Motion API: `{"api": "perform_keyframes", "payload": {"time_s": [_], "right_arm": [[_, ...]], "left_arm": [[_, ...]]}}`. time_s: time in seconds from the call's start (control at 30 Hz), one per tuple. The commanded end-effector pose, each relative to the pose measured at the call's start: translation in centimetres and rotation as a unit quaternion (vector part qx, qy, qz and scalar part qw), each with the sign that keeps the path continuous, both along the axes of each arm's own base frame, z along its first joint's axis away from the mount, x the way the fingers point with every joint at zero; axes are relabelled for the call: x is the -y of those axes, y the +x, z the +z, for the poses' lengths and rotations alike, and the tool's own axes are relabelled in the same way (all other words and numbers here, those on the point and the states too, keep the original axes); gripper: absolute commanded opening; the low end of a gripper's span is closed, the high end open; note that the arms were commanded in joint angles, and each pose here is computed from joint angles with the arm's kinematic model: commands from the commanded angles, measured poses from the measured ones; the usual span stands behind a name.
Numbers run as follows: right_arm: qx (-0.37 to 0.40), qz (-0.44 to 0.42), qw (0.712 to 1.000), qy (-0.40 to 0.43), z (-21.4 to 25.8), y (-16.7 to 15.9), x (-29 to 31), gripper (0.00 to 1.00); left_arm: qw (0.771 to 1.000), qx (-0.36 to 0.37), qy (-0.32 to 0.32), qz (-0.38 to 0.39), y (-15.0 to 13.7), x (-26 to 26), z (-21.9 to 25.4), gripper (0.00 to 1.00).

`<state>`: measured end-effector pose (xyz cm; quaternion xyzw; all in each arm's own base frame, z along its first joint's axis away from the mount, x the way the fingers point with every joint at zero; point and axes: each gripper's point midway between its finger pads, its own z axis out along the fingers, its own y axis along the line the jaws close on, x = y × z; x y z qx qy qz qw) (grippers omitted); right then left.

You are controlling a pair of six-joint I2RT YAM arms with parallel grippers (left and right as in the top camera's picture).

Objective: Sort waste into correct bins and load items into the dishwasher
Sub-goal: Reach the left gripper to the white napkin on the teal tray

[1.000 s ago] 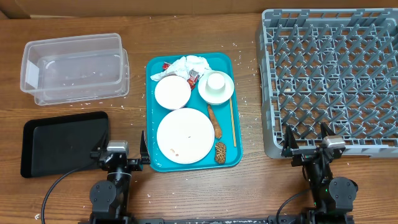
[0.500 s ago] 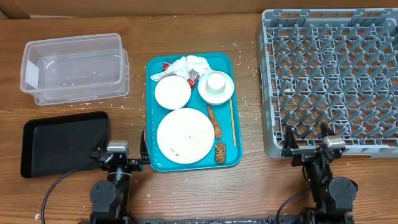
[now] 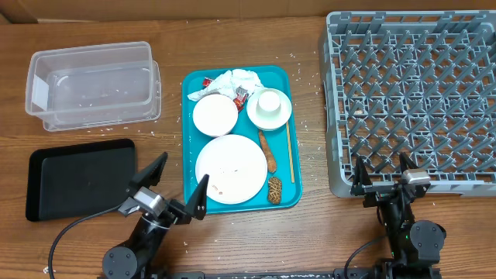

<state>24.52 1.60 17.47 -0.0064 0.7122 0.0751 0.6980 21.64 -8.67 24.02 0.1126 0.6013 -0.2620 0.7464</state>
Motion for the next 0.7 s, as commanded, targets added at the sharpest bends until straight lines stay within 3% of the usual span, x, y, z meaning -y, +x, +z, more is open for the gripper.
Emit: {"api": "perform_keyframes", "payload": {"time_s": [0.0,0.17,0.37,0.4,0.5,0.67], "right_arm": [[0.002,-0.007,1.0,-0.002,-0.2,0.0,0.3,1.0],[0.002,-0.007,1.0,-0.002,-0.2,0.0,0.3,1.0],[0.002,-0.007,1.0,-0.002,-0.2,0.0,0.3,1.0],[0.002,-0.007,1.0,-0.002,-0.2,0.0,0.3,1.0],[0.002,-0.007,1.0,-0.002,-0.2,0.0,0.3,1.0],[0.002,-0.007,1.0,-0.002,-0.2,0.0,0.3,1.0]], "left_arm": [[0.999,0.007,-0.005,-0.034,-1.0,0.9,1.5,1.0],[1.0,-0.01,0.019,0.018,0.1,-0.4,3.5,1.0],[0.983,-0.172,0.064,0.018,4.3,-0.2,3.4,1.0],[0.967,-0.243,0.072,0.006,6.0,0.1,2.9,1.0],[0.942,-0.327,0.075,-0.029,8.2,1.2,3.3,1.0],[0.922,-0.355,0.054,-0.147,11.1,4.6,6.4,1.0]]}}
